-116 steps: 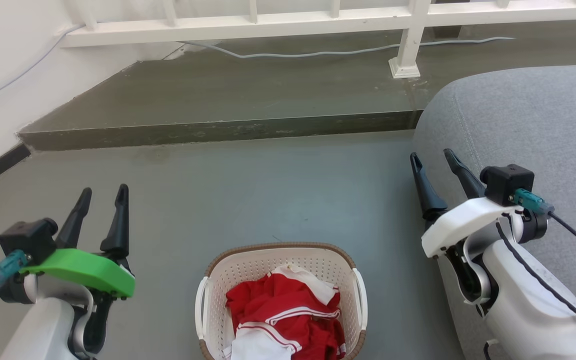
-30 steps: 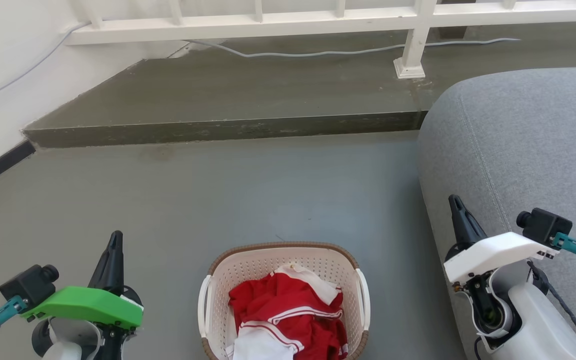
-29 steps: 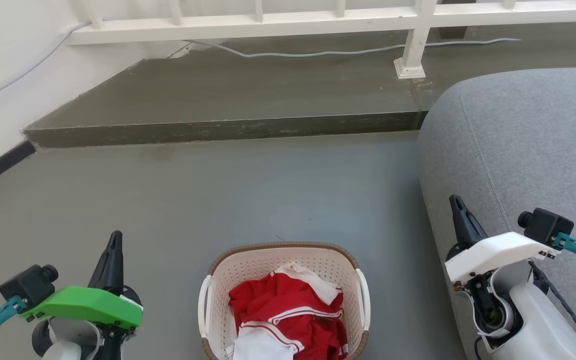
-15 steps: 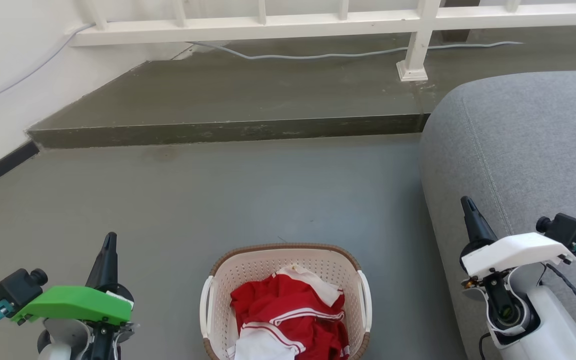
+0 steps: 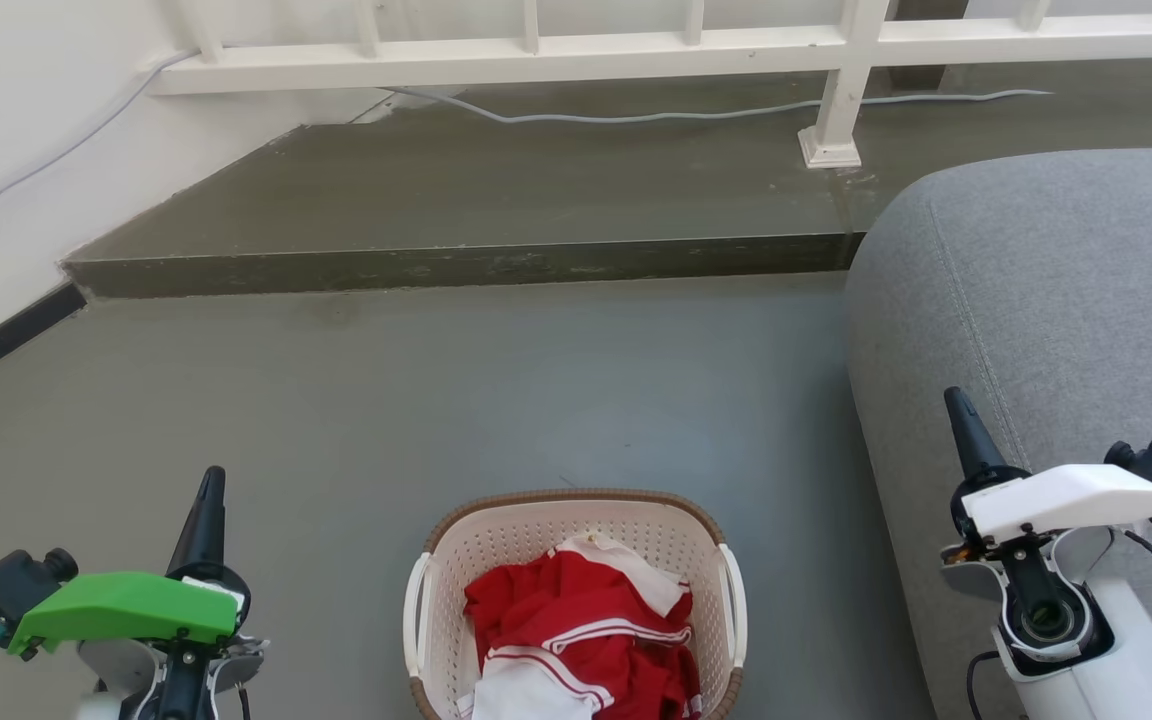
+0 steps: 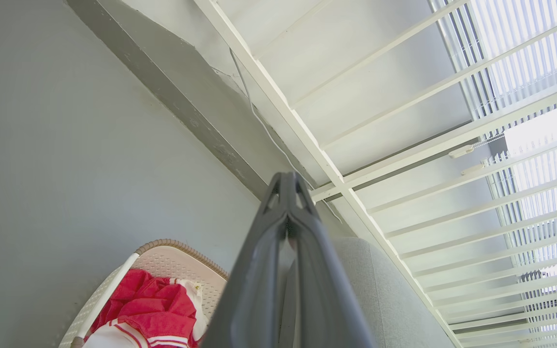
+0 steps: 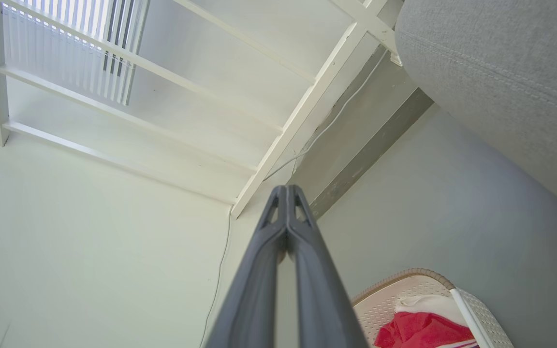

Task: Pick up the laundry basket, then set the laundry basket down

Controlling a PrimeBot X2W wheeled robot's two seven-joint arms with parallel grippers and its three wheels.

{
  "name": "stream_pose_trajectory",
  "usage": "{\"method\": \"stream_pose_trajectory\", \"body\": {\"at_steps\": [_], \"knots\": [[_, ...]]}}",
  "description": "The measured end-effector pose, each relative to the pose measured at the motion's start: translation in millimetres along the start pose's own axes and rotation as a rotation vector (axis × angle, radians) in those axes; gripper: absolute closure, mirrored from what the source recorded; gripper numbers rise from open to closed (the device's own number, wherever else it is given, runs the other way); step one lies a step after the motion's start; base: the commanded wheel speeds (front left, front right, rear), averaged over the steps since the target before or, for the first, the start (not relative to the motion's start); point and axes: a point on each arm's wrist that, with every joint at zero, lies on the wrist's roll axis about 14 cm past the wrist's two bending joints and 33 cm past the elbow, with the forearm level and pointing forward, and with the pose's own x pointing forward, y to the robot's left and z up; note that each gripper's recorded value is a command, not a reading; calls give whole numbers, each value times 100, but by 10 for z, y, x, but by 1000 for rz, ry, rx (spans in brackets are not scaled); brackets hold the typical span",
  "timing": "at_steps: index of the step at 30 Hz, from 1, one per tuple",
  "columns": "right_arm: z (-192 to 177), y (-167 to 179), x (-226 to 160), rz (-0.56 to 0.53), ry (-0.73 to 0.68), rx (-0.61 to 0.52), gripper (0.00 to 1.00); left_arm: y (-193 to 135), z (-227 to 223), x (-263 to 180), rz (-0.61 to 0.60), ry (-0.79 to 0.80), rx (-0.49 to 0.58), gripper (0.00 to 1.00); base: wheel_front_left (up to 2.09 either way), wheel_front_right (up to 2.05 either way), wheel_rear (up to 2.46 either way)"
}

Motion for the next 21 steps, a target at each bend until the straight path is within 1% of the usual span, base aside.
{"method": "stream_pose_trajectory", "body": {"at_steps": [6, 9, 12, 21], "knots": [[51, -32, -18, 0, -8, 95, 100, 14, 40, -10, 5, -7, -85, 100, 0, 0, 0], [61, -52, -26, -6, -9, 126, 100, 15, 47, -12, 6, -7, -103, 100, 0, 0, 0], [97, -50, -27, 0, -17, 180, 100, 27, 79, -19, 8, -14, -156, 100, 0, 0, 0], [181, -29, -26, 23, -36, 306, 100, 27, 111, -32, 6, -22, -262, 100, 0, 0, 0]]}}
